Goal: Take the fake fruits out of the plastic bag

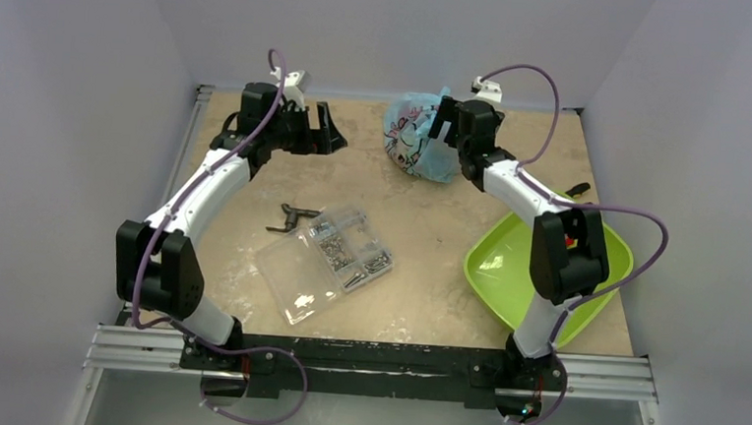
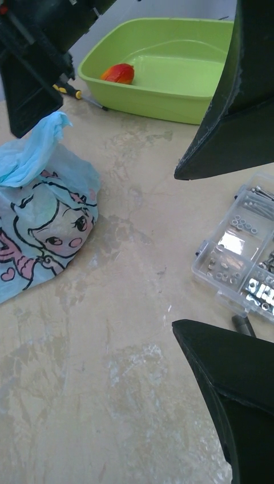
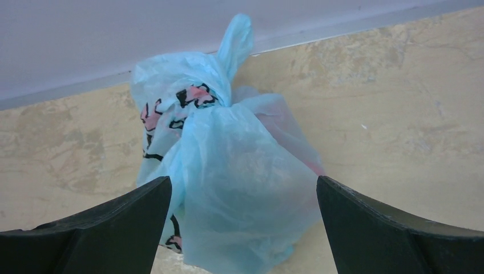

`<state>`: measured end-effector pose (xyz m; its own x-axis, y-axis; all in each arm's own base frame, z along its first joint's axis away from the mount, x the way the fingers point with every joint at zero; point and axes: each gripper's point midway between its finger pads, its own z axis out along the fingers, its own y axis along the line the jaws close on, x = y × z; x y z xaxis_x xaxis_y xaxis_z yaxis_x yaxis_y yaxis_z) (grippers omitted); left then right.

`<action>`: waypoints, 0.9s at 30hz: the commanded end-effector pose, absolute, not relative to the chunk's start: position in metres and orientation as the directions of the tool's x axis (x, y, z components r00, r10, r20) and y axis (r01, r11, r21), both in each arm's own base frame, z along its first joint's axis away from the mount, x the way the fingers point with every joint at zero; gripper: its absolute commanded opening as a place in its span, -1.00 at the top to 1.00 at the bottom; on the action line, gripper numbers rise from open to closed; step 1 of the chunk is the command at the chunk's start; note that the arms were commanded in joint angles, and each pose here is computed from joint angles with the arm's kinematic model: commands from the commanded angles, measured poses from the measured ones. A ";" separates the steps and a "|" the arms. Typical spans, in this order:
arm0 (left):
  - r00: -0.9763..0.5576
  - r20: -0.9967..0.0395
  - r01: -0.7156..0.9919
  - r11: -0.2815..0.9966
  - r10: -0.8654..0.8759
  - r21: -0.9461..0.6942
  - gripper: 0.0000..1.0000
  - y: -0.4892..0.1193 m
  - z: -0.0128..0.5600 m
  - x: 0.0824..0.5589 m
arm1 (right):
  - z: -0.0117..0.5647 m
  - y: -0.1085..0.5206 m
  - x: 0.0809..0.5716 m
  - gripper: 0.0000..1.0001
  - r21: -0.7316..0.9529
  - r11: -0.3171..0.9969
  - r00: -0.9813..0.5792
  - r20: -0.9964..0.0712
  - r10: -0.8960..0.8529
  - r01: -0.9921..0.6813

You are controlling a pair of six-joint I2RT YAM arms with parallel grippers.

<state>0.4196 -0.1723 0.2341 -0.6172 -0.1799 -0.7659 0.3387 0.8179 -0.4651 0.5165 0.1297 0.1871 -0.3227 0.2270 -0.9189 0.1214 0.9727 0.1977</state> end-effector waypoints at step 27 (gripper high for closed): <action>-0.707 -0.702 0.498 0.648 -0.081 -0.576 -0.77 -0.249 0.245 0.394 | 0.140 0.196 0.510 -0.06 0.249 0.955 -0.465 -0.873 0.148 -0.163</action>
